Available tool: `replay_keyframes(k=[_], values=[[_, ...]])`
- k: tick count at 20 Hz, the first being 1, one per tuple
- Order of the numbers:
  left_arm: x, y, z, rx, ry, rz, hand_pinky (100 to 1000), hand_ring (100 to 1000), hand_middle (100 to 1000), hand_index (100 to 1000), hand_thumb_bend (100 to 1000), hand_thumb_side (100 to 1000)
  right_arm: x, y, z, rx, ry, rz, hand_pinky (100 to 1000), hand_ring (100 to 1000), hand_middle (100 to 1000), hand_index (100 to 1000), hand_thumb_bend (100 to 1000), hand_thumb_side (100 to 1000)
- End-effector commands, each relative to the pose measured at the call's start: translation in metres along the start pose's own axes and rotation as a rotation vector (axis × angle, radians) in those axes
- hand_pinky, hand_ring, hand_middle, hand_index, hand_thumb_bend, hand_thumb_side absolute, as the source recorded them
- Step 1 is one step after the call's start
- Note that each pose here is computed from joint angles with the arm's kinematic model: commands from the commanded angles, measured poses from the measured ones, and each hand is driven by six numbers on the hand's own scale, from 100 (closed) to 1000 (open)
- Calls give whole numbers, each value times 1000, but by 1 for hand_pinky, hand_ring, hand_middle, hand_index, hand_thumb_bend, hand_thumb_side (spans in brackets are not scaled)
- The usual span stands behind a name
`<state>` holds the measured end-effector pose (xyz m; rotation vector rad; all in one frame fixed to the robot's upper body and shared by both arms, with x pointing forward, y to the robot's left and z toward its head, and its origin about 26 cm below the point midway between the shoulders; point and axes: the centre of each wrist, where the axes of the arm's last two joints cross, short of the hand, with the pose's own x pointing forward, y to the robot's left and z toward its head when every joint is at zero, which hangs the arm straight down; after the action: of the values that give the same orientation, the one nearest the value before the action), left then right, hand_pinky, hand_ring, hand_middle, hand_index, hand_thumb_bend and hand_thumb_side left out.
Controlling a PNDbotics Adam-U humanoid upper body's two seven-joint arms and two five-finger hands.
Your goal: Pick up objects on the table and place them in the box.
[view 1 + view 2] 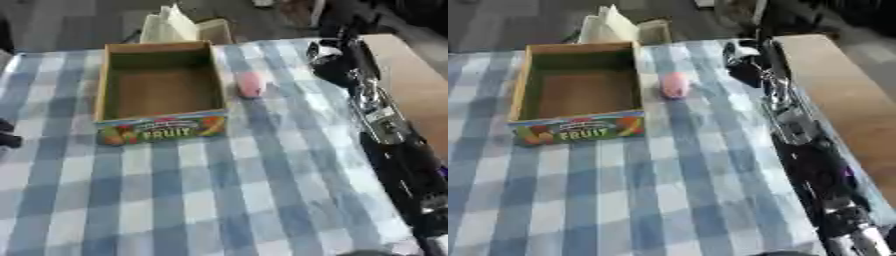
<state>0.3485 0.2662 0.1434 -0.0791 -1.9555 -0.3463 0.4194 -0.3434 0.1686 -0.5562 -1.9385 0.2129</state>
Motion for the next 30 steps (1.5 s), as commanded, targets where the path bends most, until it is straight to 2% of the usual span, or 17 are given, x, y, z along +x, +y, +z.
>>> replay_keyframes(k=[1,11,20,30], values=[[8,5,-2,4,-23,-18,688,485,521,573,100,857,9,-16,-11,15,-38,72,628,834,770,895,100,100],[7,4,-2,-3,-23,-19,688,485,521,573,100,856,9,-13,-30,227,-81,246,674,872,817,910,100,100],[7,3,-2,-9,-22,-16,688,485,521,573,100,857,0,12,-37,418,-77,340,697,881,829,906,100,100],[6,2,-2,-13,-21,-13,688,485,522,574,100,857,-4,41,-43,504,-71,428,752,918,867,911,112,100]])
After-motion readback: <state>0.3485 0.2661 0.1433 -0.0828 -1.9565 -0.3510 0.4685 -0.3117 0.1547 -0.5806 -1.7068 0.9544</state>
